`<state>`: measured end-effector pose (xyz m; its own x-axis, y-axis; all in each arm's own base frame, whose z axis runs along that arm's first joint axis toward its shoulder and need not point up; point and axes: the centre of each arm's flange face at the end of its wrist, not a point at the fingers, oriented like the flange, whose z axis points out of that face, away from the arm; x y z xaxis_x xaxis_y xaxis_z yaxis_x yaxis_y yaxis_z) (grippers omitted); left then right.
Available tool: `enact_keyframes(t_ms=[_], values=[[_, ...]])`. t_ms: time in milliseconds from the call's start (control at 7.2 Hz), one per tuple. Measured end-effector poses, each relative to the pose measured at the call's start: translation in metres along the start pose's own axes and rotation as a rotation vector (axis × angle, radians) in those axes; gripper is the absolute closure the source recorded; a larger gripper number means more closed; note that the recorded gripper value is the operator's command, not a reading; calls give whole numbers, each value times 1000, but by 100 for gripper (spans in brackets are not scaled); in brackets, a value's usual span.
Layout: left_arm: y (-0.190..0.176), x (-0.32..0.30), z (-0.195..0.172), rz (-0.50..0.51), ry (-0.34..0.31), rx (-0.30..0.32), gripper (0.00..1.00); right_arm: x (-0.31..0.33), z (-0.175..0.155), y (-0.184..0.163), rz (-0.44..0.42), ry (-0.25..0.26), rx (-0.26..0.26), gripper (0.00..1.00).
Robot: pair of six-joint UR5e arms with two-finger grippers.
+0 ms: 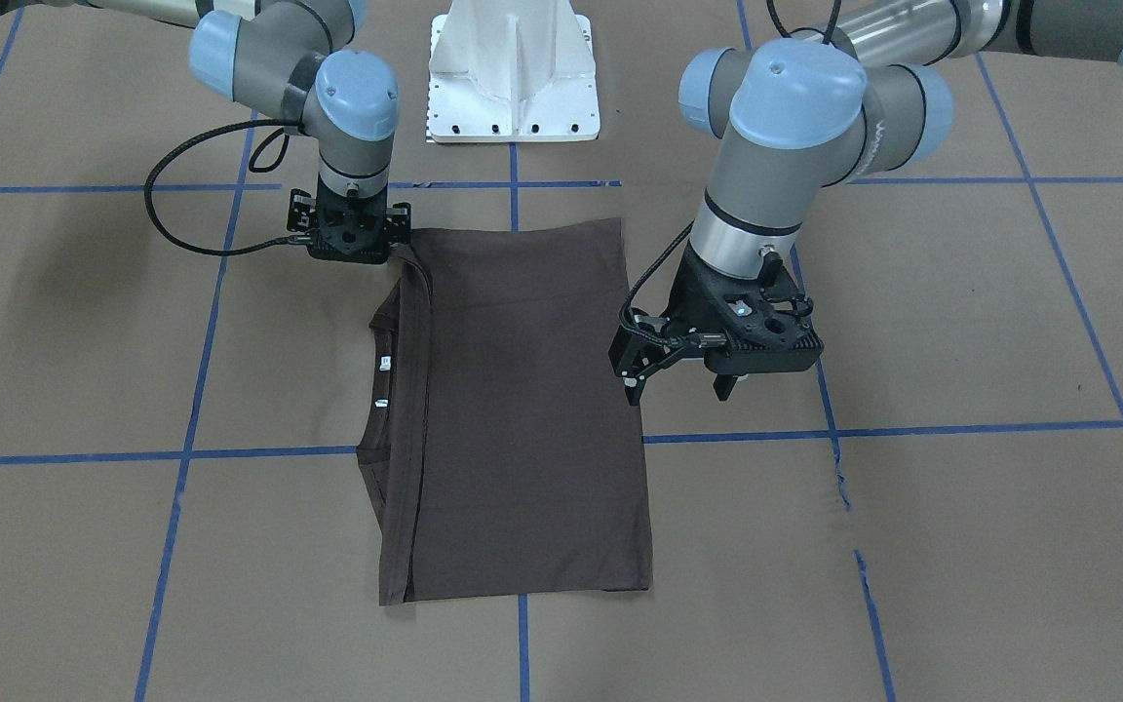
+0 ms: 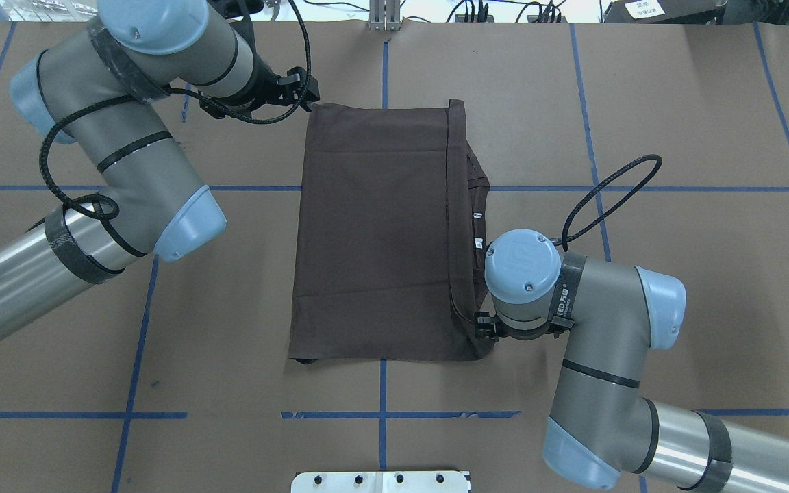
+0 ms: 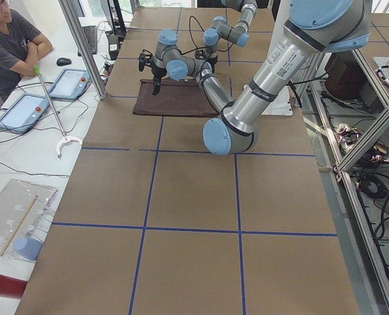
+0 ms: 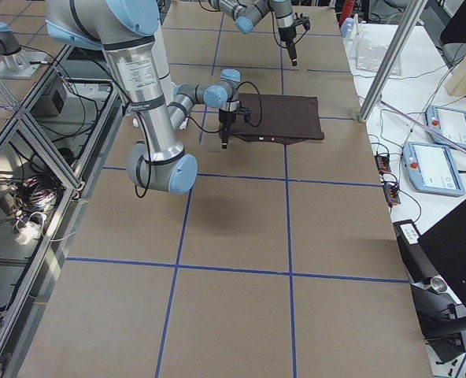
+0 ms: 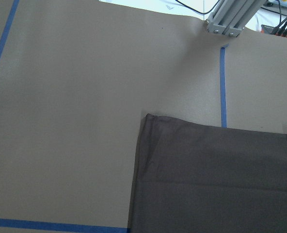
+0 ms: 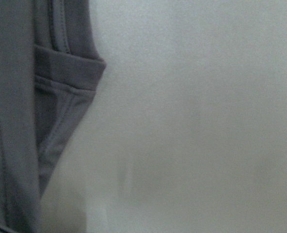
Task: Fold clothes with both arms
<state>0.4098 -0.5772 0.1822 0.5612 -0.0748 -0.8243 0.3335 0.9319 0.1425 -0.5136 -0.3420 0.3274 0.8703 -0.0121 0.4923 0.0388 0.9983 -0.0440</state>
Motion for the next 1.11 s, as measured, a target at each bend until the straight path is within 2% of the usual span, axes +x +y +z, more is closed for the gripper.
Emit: enact_keyframes(t_ms=[556, 833, 1111], values=[[0, -2, 2, 11, -2, 0, 0, -26, -68, -26, -33, -153, 87, 0], [0, -4, 3, 10, -5, -1, 0, -57, -60, -45, -38, -174, 98, 0], [0, -5, 3, 10, -3, 0, 0, -61, -40, -46, -38, -155, 69, 0]])
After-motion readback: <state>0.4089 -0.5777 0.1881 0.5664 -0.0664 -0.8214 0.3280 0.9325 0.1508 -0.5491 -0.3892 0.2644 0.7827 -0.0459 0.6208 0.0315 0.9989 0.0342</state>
